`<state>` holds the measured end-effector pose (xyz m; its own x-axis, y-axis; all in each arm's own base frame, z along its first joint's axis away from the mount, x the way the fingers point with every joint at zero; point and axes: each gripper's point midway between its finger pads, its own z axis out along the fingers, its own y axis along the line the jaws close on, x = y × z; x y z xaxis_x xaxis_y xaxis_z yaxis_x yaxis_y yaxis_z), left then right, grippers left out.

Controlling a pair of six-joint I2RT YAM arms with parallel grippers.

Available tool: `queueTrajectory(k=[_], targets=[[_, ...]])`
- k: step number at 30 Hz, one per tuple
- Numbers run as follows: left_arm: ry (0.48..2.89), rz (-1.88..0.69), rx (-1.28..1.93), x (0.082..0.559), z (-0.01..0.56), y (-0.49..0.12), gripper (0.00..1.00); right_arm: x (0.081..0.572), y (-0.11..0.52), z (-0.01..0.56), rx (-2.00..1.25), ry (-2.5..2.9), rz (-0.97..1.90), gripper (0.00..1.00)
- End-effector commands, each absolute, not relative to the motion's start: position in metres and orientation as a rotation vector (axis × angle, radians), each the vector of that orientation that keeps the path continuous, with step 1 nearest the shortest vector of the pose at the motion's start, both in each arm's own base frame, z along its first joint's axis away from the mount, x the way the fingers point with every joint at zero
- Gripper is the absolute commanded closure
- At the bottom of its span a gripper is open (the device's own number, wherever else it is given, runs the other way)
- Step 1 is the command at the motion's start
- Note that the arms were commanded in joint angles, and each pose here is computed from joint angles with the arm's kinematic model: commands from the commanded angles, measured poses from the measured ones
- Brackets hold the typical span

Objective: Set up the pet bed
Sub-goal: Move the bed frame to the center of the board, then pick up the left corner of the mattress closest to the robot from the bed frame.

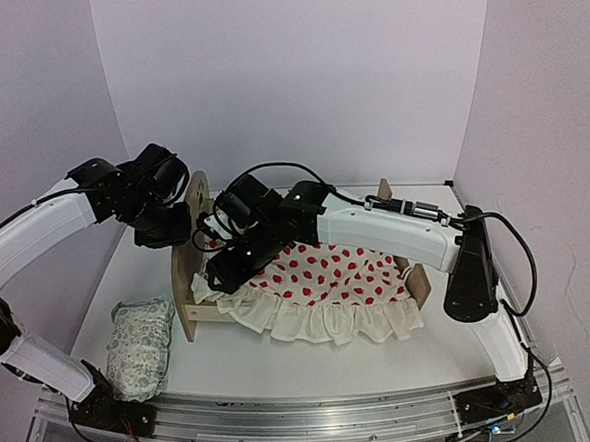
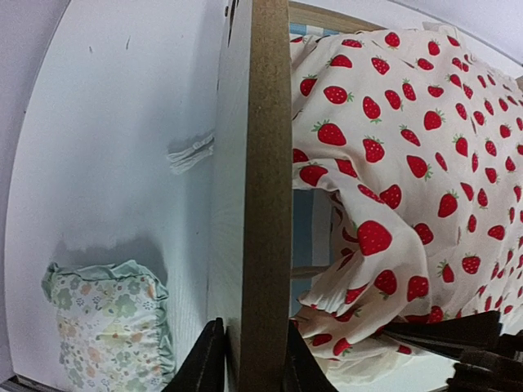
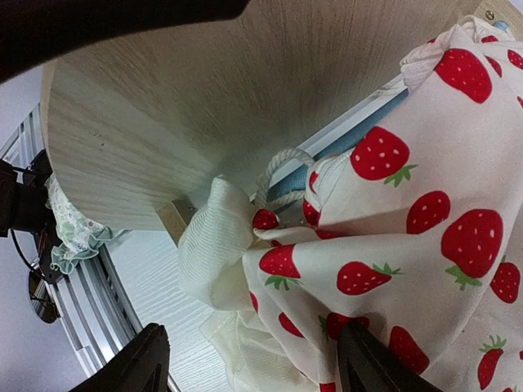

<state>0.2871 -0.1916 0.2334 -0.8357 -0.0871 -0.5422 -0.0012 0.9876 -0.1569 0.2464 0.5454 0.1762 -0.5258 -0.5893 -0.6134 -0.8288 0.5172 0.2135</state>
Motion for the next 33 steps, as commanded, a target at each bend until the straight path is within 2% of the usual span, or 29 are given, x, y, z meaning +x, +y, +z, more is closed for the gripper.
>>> queueTrajectory(k=[1,8,11,17,20,26,28,30,31,33], targets=[[2.527,-0.385,-0.100,0.283,0.258,-0.210,0.71,0.264,0.550,0.183,-1.118,2.229,0.636,0.28],[2.492,-0.448,-0.121,0.278,0.287,-0.209,0.52,0.295,0.529,0.159,-1.109,2.192,0.334,0.28],[2.474,-0.472,-0.121,0.278,0.299,-0.210,0.42,0.298,0.528,0.150,-1.129,2.185,0.294,0.29],[2.449,-0.492,-0.140,0.277,0.320,-0.207,0.31,0.290,0.535,0.133,-1.166,2.221,0.343,0.36],[2.428,-0.514,-0.148,0.274,0.334,-0.206,0.26,0.288,0.536,0.125,-1.169,2.239,0.355,0.43],[2.430,-0.515,-0.145,0.264,0.351,-0.197,0.28,0.288,0.544,0.133,-1.219,2.192,0.381,0.65],[2.437,-0.527,-0.124,0.258,0.355,-0.196,0.31,0.285,0.546,0.142,-1.255,2.156,0.399,0.78],[2.445,-0.539,-0.099,0.251,0.357,-0.194,0.34,0.284,0.547,0.155,-1.266,2.128,0.422,0.96],[2.448,-0.542,-0.087,0.248,0.357,-0.193,0.35,0.283,0.547,0.164,-1.265,2.115,0.437,1.00],[2.457,-0.548,-0.060,0.243,0.356,-0.192,0.39,0.283,0.547,0.183,-1.251,2.087,0.464,1.00]])
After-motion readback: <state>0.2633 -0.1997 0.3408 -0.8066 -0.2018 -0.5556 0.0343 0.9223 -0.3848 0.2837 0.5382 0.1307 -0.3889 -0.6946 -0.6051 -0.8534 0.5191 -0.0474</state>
